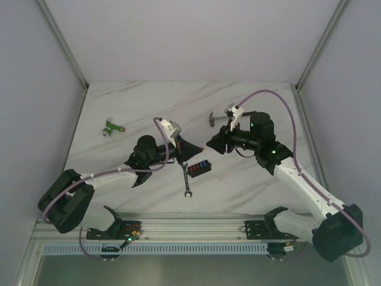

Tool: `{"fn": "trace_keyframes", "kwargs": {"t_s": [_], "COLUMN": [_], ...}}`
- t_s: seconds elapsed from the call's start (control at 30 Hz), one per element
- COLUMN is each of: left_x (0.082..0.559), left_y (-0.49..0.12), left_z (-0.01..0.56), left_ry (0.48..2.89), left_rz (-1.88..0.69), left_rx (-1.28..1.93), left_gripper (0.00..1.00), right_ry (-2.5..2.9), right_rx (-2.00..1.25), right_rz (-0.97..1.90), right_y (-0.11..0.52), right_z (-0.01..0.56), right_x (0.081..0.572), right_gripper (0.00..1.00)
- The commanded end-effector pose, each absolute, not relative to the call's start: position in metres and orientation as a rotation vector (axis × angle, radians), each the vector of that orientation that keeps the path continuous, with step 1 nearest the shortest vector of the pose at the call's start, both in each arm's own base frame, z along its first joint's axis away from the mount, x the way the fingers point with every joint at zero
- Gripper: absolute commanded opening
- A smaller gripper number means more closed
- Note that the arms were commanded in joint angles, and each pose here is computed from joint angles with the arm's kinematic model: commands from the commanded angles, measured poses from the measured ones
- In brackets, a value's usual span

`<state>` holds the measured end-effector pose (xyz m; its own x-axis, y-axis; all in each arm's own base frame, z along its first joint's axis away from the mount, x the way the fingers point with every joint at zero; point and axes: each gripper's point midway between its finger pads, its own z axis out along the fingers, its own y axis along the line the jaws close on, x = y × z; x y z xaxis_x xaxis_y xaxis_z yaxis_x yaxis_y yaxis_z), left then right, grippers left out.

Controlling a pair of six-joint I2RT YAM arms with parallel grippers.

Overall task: Snap on the fuse box
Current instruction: Pick up the fuse from the center of the board.

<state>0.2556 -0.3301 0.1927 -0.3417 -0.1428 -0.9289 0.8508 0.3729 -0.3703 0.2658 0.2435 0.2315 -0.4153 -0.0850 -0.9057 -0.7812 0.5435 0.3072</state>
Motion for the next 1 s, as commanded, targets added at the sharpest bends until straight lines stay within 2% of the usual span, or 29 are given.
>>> {"fn": "trace_keyframes", "kwargs": {"t_s": [0.0,0.37,0.97], "left_x": [0.228,0.211,0.195], "left_y": [-0.331,-0.332,-0.336], "left_z": [0.212,0.231,0.244], "left_ry": [1.465,1.385,1.311], "left_rz": [-1.26,-1.339,-1.429], "left_rx": [0.803,0.854,0.897], "left_gripper": [0.07,0.08,0.08], "right_ry": [1.692,1.585,1.554], "right_rx": [-0.986,-1.144,-1.204], "right_rz": [1.047,1.175,1.251], "right_y": [0.251,0.258,0.263], "right_z": [0.239,0.244,0.244], "right_x": [0.23,0.203,0.195], "right_gripper": [0.45,0.37,0.23]}}
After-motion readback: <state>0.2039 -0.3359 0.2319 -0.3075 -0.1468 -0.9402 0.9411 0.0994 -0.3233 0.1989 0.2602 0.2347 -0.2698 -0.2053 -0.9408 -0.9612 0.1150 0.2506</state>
